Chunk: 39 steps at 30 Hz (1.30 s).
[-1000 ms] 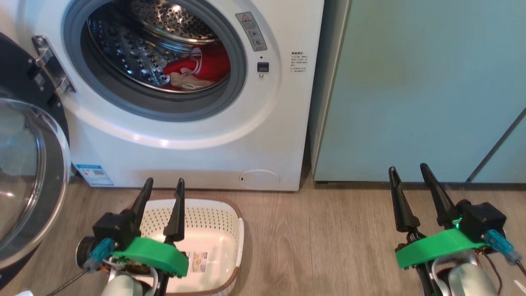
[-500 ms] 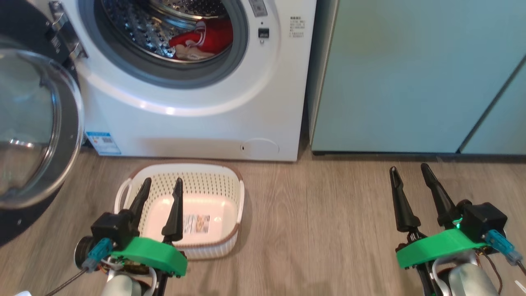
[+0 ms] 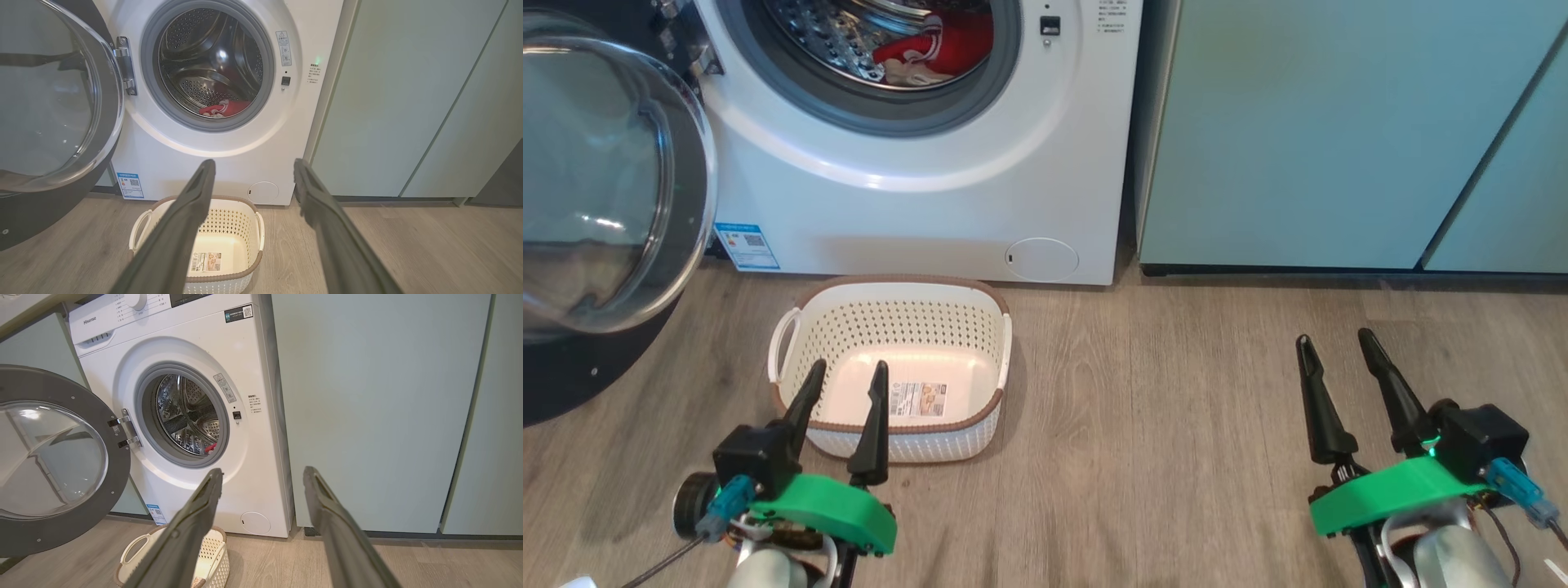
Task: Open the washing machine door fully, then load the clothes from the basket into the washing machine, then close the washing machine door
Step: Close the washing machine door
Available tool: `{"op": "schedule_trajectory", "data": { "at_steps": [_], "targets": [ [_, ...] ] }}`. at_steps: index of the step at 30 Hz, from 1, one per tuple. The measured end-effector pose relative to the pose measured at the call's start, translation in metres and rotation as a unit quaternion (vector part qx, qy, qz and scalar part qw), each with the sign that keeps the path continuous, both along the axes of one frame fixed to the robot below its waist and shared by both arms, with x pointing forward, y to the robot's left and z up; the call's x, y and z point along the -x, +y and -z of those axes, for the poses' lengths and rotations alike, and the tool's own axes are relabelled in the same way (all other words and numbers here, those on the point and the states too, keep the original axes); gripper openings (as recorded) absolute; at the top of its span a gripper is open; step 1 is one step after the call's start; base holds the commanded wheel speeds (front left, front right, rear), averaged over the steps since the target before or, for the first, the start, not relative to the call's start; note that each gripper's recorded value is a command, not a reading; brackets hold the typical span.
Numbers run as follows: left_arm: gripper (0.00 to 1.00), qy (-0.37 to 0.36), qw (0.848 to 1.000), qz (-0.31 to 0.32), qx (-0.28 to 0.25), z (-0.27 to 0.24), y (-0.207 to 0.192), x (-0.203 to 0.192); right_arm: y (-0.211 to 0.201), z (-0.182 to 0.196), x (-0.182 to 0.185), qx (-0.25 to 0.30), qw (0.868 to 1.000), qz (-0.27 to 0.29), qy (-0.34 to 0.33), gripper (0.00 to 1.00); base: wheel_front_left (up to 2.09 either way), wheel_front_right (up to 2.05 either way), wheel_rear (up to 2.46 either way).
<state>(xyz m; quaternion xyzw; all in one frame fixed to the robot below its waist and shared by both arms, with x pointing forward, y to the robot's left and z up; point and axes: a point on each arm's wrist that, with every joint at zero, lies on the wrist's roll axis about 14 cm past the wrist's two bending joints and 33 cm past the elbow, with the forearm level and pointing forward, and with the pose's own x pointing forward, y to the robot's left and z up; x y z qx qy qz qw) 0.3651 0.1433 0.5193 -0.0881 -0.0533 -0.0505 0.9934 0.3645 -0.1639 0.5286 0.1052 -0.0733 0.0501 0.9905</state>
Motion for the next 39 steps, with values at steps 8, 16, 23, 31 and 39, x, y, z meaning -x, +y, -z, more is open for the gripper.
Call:
{"op": "schedule_trajectory", "data": {
  "at_steps": [8, 16, 23, 31, 39],
  "targets": [
    [1.00, -0.001, 1.000, -0.002, 0.000, 0.000, 0.001, 0.000, 0.001, 0.000, -0.001, 0.000, 1.000, -0.002, 0.000, 1.00, 0.00, 0.00, 0.00],
    [1.00, -0.004, 1.000, 0.000, -0.006, -0.002, 0.000, 0.000, 0.001, 0.000, -0.001, -0.001, 1.000, -0.002, 0.000, 1.00, 0.00, 0.00, 0.00],
    [1.00, -0.004, 1.000, -0.001, -0.007, -0.002, 0.001, 0.001, 0.002, 0.000, -0.001, -0.001, 1.000, -0.003, 0.000, 1.00, 0.00, 0.00, 0.00],
    [1.00, 0.009, 1.000, -0.014, -0.004, 0.006, 0.009, 0.008, 0.020, 0.005, -0.011, 0.000, 1.000, -0.029, 0.007, 1.00, 0.00, 0.00, 0.00],
    [1.00, 0.021, 0.997, -0.075, -0.003, 0.014, 0.047, 0.027, 0.064, 0.012, -0.029, -0.003, 0.996, -0.093, 0.018, 1.00, 0.00, 0.00, 0.00]
  ]
}}
